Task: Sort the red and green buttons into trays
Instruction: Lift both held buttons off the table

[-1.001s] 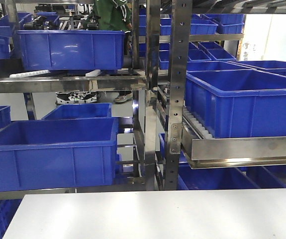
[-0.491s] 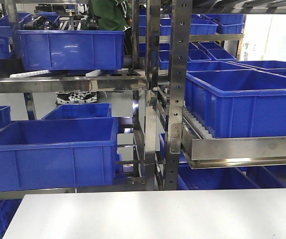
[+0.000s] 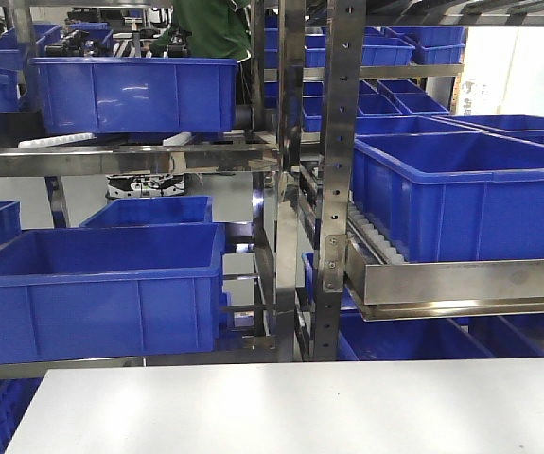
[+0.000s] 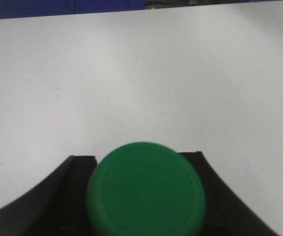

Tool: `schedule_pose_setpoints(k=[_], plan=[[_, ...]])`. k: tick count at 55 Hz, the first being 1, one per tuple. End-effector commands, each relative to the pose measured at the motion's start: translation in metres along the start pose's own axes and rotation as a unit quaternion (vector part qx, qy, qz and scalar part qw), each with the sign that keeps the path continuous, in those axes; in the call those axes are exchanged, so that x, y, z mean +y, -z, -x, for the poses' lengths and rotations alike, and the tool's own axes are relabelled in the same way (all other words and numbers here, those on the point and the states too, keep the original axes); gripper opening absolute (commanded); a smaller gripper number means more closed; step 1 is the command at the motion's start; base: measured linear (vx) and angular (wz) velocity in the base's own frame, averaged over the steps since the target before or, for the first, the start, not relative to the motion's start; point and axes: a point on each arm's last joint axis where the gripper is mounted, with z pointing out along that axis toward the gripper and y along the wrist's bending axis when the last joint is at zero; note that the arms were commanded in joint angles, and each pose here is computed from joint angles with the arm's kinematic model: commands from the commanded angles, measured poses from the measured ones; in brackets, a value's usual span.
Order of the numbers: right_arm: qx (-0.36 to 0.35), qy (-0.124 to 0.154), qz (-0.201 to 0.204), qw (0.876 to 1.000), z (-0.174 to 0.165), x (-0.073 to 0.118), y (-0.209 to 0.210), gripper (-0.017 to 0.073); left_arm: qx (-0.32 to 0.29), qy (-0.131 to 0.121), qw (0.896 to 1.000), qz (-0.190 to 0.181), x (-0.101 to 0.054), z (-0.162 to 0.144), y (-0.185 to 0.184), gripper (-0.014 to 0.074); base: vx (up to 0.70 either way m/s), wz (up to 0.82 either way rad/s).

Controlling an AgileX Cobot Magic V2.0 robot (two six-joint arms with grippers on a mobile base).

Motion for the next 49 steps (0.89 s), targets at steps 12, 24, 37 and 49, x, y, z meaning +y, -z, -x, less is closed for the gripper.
schedule_pose_setpoints(k=[12,24,37,49], plan=[[-0.068,0.000,0.003,0.998,0.017,0.001,0.001,-0.0005,-0.095,0.003,0.994,-0.047,-0.009,0.025,0.002,-0.0008,0.00,0.00],[-0.072,0.005,0.027,0.997,0.024,0.006,0.003,-0.0005,-0.109,0.038,0.992,-0.055,-0.014,0.038,0.020,-0.0002,0.00,0.00],[-0.056,0.029,0.047,0.997,0.073,0.015,0.031,-0.0005,-0.054,0.033,0.998,-0.022,-0.017,0.065,0.050,0.0000,0.00,0.00],[-0.066,0.033,0.039,0.997,0.130,0.019,0.094,-0.0005,-0.062,-0.030,0.998,-0.008,-0.028,0.106,0.098,0.0000,0.00,0.00]])
